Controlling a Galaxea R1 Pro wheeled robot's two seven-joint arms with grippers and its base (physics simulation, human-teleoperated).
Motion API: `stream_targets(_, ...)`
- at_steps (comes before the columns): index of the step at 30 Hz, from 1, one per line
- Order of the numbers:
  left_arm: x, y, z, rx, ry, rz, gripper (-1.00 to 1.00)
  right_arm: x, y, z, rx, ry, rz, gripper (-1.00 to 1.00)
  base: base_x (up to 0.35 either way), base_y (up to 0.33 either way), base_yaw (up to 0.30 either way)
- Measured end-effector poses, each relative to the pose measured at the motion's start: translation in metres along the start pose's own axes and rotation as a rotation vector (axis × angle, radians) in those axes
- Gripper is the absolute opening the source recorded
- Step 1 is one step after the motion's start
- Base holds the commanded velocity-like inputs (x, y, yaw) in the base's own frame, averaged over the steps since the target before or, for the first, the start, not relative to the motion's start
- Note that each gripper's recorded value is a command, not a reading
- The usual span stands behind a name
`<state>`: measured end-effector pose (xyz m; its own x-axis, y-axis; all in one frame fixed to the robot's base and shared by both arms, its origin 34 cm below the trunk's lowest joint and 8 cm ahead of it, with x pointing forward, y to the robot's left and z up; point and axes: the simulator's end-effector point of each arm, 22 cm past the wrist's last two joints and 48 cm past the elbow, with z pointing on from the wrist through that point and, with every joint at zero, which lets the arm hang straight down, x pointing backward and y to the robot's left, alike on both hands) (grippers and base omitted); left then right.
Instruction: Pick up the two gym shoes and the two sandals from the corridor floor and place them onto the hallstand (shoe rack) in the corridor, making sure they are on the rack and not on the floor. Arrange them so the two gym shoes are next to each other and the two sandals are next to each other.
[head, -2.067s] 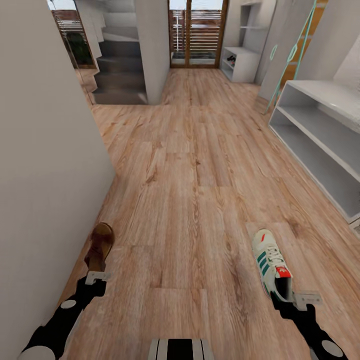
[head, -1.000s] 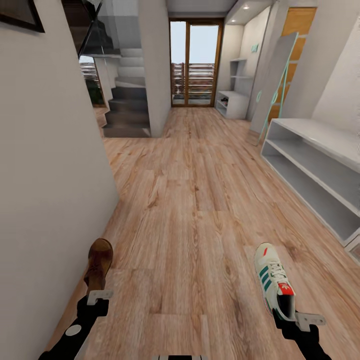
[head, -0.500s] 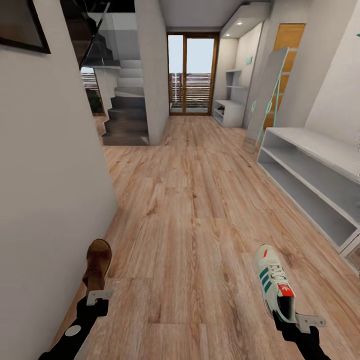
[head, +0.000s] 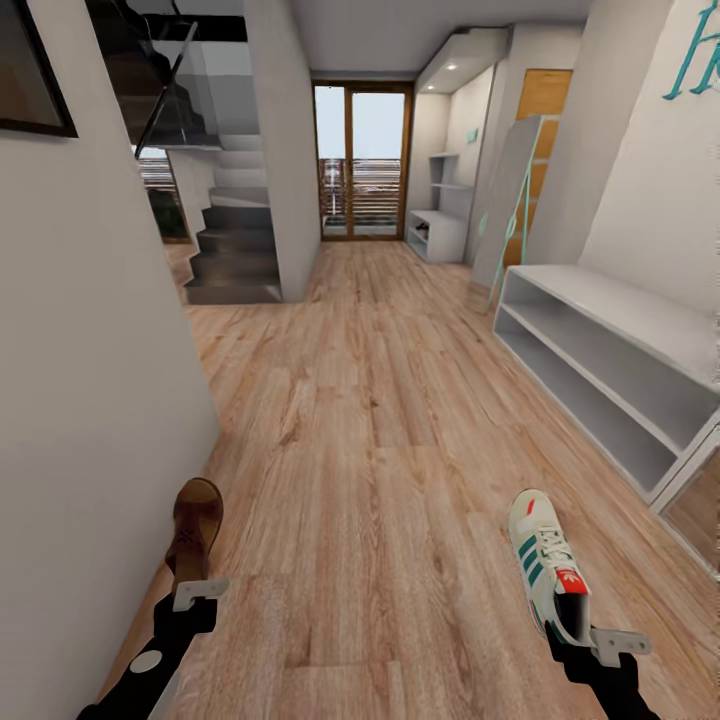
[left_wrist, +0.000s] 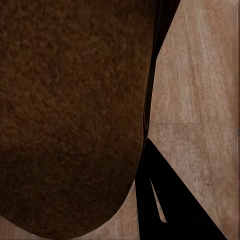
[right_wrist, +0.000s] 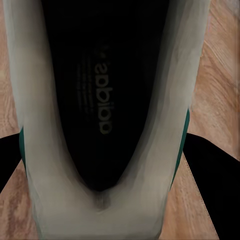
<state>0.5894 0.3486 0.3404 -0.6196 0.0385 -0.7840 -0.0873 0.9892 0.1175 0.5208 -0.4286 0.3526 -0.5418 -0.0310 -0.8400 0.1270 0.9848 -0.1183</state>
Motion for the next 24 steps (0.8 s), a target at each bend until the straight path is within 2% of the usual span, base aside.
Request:
stream_targets(11, -0.011, 0.0, -0.003, 0.001, -0.017, -0.002, -1.0, -0.01, 0.0, -0.001, 0.001, -0.018, 0.004, -1.0, 0.008, 0.0, -0.133)
stream_targets(16, -0.011, 0.0, -0.005, -0.001, -0.019, -0.003, -1.0, -0.011, 0.013, -0.002, -0.013, -0.022, 0.016, -1.0, 0.258, -0.027, -0.023)
stream_targets(24, -0.01, -0.001, -0.005, 0.0, -0.017, -0.004, -1.0, -0.01, 0.014, -0.002, -0.013, -0.02, 0.016, -1.0, 0.286, -0.184, 0.199)
